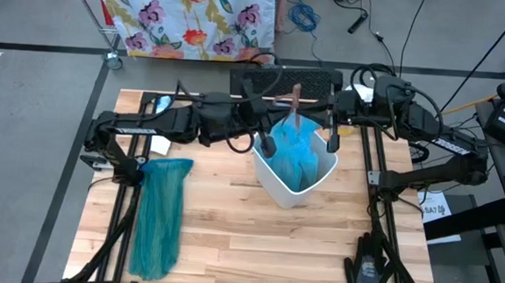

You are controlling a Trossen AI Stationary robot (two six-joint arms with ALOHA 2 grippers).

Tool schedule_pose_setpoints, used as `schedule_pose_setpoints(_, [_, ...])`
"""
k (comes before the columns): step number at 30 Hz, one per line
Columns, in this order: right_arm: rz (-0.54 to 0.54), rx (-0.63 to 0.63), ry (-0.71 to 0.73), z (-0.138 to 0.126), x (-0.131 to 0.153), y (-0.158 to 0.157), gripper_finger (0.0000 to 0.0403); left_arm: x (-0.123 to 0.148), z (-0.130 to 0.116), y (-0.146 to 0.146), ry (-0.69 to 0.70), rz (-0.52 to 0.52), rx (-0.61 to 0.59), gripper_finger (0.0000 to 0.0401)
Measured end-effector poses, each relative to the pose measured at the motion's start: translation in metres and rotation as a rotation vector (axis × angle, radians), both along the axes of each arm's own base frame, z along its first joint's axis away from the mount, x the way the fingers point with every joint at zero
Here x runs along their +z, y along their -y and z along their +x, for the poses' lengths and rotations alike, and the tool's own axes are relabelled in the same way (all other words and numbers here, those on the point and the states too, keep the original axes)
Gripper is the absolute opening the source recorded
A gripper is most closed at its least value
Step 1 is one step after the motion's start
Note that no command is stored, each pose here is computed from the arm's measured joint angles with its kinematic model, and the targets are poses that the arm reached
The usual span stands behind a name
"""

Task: Place trash/remove bag and relplace
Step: Close the blue trash bag

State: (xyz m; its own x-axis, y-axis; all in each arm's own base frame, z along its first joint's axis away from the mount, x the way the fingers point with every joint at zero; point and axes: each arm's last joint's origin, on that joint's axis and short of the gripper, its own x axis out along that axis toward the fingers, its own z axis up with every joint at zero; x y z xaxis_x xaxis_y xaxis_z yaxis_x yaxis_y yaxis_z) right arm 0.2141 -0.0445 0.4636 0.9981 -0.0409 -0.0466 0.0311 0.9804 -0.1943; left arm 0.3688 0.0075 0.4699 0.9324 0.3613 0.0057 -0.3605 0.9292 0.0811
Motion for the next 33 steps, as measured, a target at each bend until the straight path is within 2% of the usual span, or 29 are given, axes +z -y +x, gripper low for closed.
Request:
schedule_pose_setpoints(11, [-0.044, -0.042, -0.022, -0.011, 0.014, 0.0, 0.0, -0.013, 0.013, 0.0, -0.028, -0.024, -0.004, 0.0])
schedule_pose_setpoints(16, [-0.067, -0.128, -0.091, -0.019, 0.012, 0.0, 0.0, -0.02, 0.021, 0.0, -0.044, -0.021, -0.005, 0.0])
schedule_pose_setpoints(25, [-0.013, -0.161, -0.203, -0.027, 0.003, -0.001, 0.0, -0.036, 0.044, -0.01, -0.015, -0.017, -0.045, 0.0])
schedule_pose_setpoints(33, [-0.024, -0.145, -0.199, -0.025, 0.003, 0.0, 0.0, -0.036, 0.045, -0.02, 0.001, -0.017, -0.039, 0.0])
